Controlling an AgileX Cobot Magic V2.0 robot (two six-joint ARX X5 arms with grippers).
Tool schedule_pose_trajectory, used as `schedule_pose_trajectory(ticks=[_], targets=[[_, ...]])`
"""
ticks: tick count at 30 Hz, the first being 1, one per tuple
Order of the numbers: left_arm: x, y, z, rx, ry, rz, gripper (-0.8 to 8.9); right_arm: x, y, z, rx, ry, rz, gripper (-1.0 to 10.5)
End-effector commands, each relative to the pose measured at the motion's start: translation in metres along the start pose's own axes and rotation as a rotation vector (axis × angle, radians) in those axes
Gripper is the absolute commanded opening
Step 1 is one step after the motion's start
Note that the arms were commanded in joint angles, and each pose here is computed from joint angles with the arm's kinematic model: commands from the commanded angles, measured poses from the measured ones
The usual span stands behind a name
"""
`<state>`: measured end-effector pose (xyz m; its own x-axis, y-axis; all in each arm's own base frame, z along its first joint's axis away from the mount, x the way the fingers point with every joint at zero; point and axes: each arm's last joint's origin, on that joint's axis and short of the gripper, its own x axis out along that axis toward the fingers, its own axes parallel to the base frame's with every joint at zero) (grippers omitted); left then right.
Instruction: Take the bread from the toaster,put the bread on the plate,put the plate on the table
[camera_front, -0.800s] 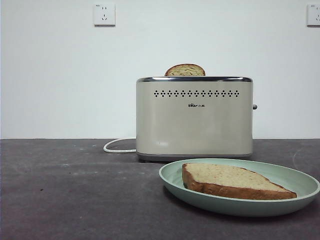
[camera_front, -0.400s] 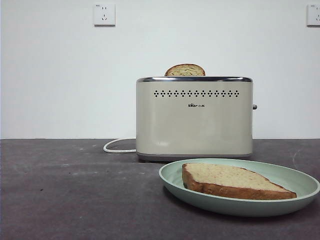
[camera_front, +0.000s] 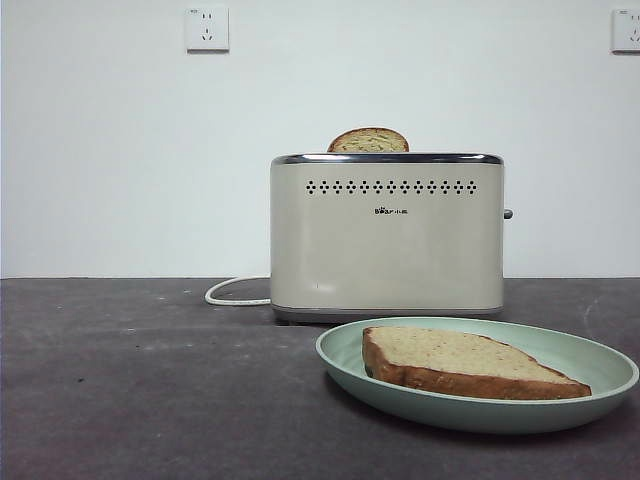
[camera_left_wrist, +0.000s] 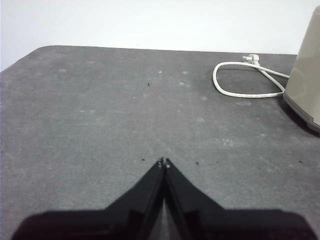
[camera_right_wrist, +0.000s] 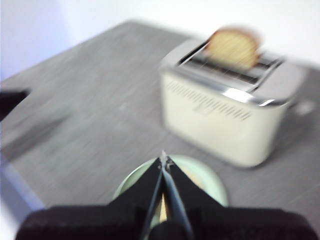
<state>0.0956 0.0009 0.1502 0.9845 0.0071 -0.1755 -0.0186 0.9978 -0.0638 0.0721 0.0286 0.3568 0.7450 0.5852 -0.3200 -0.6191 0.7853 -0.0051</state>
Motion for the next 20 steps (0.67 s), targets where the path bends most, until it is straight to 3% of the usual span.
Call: schedule_pose_trajectory(ticks=[1, 9, 17, 20], targets=[[0.001, 0.000, -0.003, -0.004, 0.003, 0.004, -0.04, 0.004, -0.004, -0.012, -0.001, -0.036, -0.061, 0.0], [0.001, 0.000, -0.003, -0.004, 0.003, 0.004, -0.04, 0.038, -0.019, -0.087, 0.069, -0.214, -0.205, 0.0], [0.001, 0.000, -0.003, -0.004, 0.003, 0.004, -0.04, 0.056, -0.025, -0.151, 0.130, -0.215, -0.455, 0.0], [0.001, 0.000, -0.003, -0.004, 0.003, 0.004, -0.04, 0.059, -0.026, -0.162, 0.134, -0.215, -0.497, 0.0]])
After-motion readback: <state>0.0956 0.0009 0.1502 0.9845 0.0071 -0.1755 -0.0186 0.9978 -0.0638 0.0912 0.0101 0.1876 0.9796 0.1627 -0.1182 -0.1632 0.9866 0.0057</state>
